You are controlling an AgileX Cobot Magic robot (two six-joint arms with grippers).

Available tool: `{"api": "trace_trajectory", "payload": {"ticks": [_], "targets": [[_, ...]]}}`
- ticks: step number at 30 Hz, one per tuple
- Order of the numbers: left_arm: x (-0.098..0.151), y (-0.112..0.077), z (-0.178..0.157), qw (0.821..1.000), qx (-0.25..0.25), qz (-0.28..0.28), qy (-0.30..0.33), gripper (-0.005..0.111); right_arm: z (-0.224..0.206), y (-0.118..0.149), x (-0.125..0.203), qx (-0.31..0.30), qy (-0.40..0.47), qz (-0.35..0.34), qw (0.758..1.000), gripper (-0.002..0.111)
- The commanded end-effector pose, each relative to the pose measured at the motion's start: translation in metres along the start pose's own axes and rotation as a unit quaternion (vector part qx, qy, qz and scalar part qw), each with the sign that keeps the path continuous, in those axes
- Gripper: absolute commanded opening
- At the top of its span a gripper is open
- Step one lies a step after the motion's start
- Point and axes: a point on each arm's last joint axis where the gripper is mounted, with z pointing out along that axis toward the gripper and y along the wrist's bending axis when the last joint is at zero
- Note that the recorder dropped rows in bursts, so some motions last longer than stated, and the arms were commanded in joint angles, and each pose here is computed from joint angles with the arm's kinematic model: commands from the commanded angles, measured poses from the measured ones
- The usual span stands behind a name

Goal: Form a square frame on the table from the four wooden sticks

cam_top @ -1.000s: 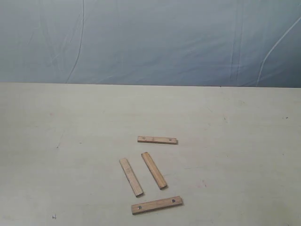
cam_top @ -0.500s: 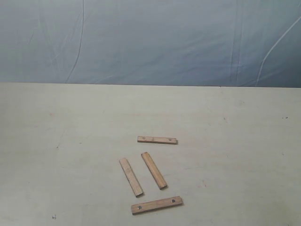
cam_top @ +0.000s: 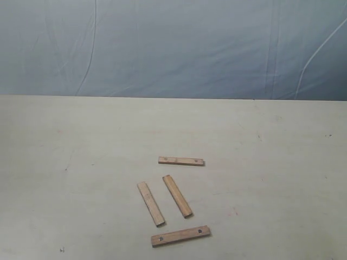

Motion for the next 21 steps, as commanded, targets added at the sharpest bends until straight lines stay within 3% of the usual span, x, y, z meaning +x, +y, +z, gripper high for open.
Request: {"api": "trace_trajectory", "payload": {"ticks": [1,4,6,10,17,21], "targets": [[0.015,-0.025,0.031,0.973,-0.035,0.122,0.195,0.000,0.000,0.000,-0.001,0.003,-0.007,0.002,1.000,-0.001],[0.034,-0.047,0.050,0.921,0.007,0.167,0.352,0.000,0.000,0.000,-0.001,0.003,-0.007,0.002,1.000,-0.001],[0.051,-0.060,0.059,0.895,0.042,0.132,0.425,0.000,0.000,0.000,-0.001,0.003,-0.007,0.002,1.000,-0.001],[0.090,-0.076,0.081,0.858,0.067,0.050,0.506,0.008,0.000,0.000,-0.001,0.003,-0.007,0.002,1.000,-0.001],[0.140,-0.098,0.117,0.827,0.083,-0.059,0.553,0.046,0.000,0.000,-0.001,0.003,-0.007,0.002,1.000,-0.001],[0.166,-0.115,0.128,0.824,0.076,-0.076,0.557,0.052,0.000,0.000,-0.001,0.003,-0.007,0.002,1.000,-0.001]]}}
